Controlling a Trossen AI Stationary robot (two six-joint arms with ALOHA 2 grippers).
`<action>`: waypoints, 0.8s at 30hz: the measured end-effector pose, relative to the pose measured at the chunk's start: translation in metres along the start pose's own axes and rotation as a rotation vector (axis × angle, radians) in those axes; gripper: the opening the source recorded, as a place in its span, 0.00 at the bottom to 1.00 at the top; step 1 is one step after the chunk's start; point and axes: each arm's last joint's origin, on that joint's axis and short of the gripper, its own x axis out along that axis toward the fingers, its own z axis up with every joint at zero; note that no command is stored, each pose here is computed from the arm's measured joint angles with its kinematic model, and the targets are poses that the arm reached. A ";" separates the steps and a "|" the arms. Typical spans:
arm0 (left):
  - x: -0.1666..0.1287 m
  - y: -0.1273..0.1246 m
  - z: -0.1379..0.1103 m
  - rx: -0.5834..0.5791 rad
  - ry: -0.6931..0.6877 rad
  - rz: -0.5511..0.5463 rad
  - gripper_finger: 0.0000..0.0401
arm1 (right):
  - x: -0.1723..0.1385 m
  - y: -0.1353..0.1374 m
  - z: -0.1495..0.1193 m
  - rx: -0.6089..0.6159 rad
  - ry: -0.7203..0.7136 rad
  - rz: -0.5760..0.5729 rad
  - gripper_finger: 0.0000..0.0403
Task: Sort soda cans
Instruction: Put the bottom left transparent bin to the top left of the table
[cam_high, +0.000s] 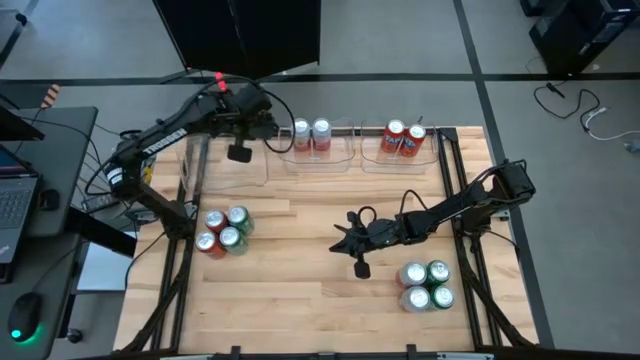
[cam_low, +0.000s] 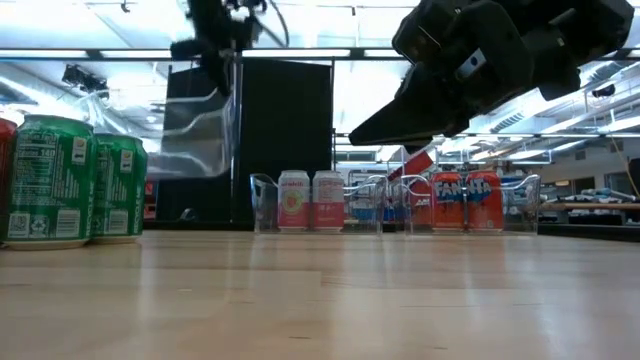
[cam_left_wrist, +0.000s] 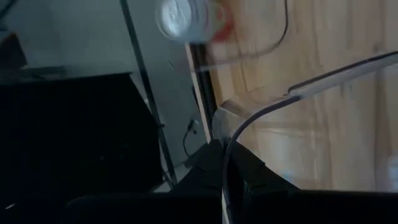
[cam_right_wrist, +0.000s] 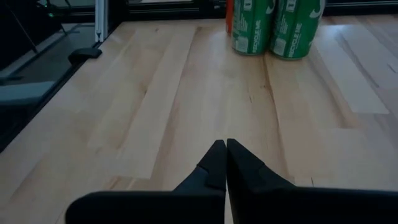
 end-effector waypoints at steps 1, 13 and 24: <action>0.007 -0.001 -0.002 0.010 0.013 -0.007 0.00 | 0.000 0.000 0.000 -0.002 -0.002 0.000 0.00; 0.079 -0.021 -0.012 0.067 0.000 -0.094 0.00 | 0.000 0.000 0.001 0.005 -0.009 0.001 0.00; 0.100 -0.032 -0.015 0.027 -0.013 -0.106 0.06 | 0.000 0.000 0.001 0.004 -0.008 0.001 0.00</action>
